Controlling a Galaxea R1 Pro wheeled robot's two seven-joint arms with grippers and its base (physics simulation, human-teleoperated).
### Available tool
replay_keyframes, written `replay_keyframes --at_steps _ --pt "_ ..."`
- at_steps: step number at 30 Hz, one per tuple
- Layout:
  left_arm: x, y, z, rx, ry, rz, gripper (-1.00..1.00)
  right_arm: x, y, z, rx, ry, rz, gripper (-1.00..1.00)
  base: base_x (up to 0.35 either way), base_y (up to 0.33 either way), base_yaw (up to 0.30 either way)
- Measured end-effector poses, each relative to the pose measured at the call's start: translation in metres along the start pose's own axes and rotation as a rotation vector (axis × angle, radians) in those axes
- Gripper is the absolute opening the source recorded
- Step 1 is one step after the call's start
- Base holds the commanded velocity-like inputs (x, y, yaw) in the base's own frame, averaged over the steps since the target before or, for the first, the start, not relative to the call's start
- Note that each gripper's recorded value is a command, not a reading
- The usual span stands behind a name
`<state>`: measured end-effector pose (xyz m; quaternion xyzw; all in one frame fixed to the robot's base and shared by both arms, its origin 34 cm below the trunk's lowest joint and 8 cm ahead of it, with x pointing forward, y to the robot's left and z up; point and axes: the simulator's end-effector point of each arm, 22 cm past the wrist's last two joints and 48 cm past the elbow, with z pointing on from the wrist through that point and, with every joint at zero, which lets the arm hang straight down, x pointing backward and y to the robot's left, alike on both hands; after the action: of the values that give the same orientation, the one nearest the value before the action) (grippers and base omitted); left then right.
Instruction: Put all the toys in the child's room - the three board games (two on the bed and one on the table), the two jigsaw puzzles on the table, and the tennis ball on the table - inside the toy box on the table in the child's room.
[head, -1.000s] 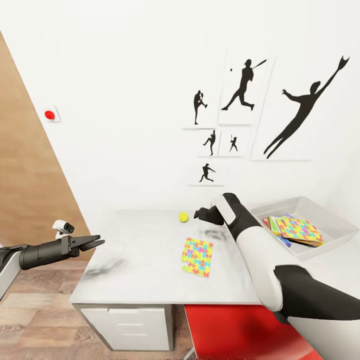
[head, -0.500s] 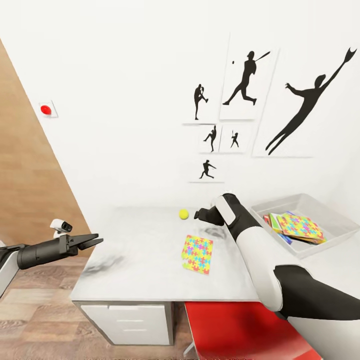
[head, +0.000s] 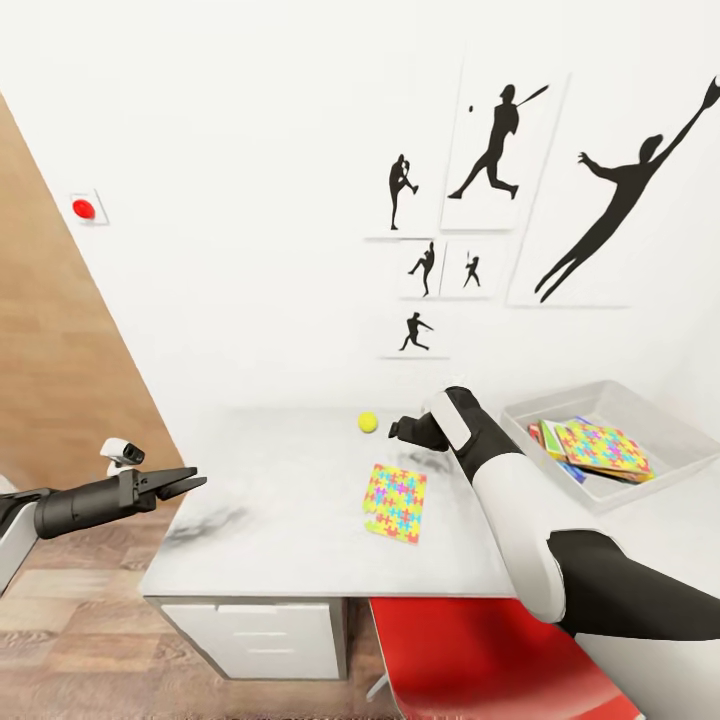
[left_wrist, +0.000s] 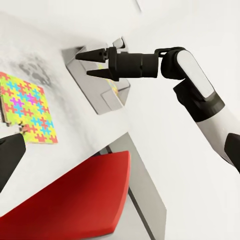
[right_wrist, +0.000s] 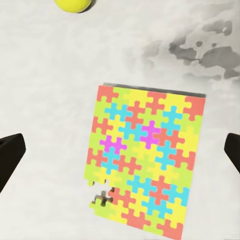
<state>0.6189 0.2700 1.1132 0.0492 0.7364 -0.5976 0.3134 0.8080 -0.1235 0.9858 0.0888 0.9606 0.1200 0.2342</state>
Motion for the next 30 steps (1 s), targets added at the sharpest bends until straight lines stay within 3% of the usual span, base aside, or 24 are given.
replay_keyframes --at_steps 14,19,24,30 --pt "0.001 0.010 -0.001 -0.006 -0.004 -0.018 1.00 0.008 -0.005 0.014 0.008 0.022 0.004 1.00 0.000 0.000 0.000" --pt "-0.013 0.009 -0.021 -0.014 -0.034 -0.004 1.00 0.010 -0.007 0.019 0.010 0.031 0.005 1.00 0.000 0.000 0.000" --pt "-0.016 -0.001 -0.036 0.047 -0.039 -0.011 1.00 0.013 -0.012 0.024 0.016 0.039 0.008 1.00 0.000 0.000 0.000" --pt "-0.019 0.008 -0.056 0.037 -0.051 -0.018 1.00 0.014 -0.022 0.029 0.028 0.045 0.015 1.00 0.000 0.000 0.000"
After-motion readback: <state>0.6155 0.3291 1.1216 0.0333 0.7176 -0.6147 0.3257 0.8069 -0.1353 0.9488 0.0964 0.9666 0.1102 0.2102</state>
